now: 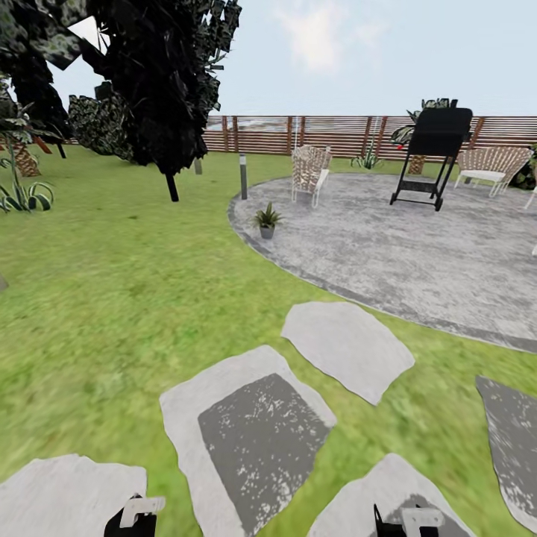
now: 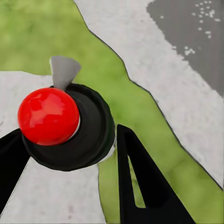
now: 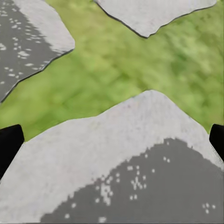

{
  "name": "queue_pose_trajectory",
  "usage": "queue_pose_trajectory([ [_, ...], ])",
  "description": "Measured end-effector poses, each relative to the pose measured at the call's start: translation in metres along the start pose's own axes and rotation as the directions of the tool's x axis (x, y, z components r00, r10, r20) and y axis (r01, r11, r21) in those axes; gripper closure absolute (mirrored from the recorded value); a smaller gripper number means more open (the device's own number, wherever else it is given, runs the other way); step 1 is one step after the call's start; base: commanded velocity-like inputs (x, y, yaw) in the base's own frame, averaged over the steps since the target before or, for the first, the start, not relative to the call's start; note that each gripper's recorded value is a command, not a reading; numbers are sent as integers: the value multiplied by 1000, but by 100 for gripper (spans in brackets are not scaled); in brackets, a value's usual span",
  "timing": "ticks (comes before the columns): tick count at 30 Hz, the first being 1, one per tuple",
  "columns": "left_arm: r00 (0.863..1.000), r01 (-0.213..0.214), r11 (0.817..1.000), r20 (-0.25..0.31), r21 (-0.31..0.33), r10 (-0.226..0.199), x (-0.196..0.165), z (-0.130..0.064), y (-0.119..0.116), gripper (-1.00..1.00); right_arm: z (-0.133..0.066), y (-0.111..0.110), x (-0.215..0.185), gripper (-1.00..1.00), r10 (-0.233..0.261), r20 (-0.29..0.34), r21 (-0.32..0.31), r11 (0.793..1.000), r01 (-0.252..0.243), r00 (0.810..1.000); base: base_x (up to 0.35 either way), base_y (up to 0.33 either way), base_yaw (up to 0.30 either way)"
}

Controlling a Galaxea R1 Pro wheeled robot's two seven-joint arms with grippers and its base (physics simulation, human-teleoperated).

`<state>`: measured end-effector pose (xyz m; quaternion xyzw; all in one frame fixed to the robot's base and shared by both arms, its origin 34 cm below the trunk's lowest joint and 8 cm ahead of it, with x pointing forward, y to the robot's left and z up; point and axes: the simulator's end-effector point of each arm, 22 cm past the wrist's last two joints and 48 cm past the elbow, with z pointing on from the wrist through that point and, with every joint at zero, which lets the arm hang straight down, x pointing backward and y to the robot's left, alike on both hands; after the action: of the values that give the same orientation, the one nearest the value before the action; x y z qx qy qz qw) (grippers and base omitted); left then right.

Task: Pick up the pesticide atomizer in the garden and spray insectifuge to fully cover both potted plants in the garden.

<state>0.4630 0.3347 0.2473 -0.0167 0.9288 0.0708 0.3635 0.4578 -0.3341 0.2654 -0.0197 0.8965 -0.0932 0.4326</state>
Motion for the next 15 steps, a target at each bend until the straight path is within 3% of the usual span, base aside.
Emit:
queue_pose_trajectory([
  [15,1000,0,1000,0,0,0,0,0,0,100,0,0,0,-100,0,0,0,1000,0,1000,338,0,0],
])
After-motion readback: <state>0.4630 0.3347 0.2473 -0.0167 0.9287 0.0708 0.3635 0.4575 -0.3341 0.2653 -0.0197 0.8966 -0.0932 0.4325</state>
